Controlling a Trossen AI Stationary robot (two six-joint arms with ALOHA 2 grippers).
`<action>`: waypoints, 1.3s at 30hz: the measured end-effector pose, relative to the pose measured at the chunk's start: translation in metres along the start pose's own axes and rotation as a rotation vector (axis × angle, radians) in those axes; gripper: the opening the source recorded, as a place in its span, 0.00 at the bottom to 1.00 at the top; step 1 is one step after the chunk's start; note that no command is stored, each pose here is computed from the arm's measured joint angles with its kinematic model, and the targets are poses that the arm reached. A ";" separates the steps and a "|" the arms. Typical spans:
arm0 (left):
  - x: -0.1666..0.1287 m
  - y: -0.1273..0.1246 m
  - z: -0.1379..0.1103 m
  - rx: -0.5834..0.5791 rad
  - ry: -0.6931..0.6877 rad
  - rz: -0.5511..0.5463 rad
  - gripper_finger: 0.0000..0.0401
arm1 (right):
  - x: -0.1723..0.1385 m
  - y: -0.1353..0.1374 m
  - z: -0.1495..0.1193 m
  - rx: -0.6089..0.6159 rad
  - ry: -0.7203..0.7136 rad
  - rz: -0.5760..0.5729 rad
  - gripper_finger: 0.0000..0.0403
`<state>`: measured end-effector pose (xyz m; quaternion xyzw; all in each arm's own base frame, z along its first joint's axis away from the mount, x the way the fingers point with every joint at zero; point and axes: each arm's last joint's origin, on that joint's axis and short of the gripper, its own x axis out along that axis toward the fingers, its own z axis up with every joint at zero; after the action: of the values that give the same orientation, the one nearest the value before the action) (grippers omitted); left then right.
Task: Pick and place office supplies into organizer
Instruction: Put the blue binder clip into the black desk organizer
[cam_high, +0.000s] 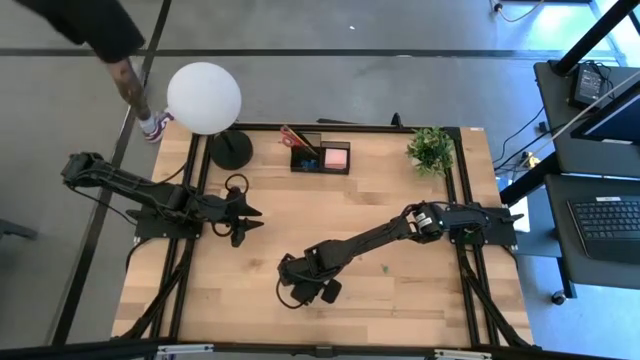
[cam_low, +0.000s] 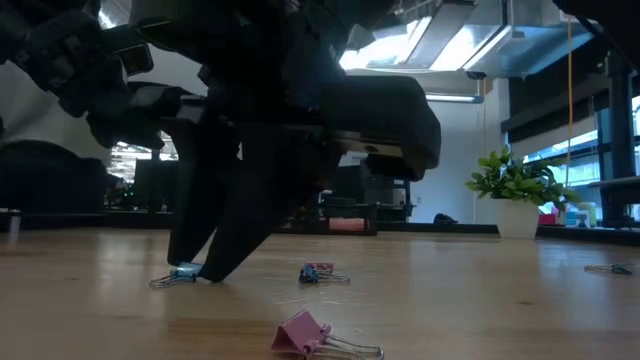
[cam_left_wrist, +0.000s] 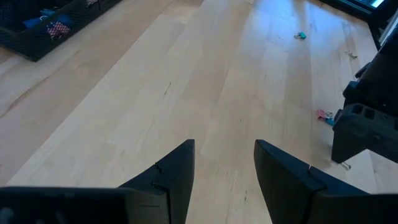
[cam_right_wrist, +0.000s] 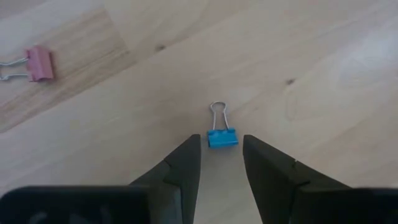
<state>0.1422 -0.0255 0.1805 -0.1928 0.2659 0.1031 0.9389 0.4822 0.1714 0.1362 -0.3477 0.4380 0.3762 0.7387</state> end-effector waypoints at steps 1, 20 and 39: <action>0.000 0.000 0.000 0.000 0.000 0.000 0.40 | 0.000 0.000 0.000 0.000 0.000 0.001 0.31; 0.000 0.000 0.000 0.000 -0.001 0.004 0.40 | 0.001 0.000 0.001 -0.007 -0.012 -0.001 0.31; 0.000 0.000 0.000 0.000 -0.003 0.009 0.40 | 0.001 0.000 0.001 0.010 -0.012 0.001 0.17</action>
<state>0.1421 -0.0252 0.1804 -0.1913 0.2653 0.1073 0.9389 0.4827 0.1730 0.1353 -0.3414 0.4355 0.3767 0.7429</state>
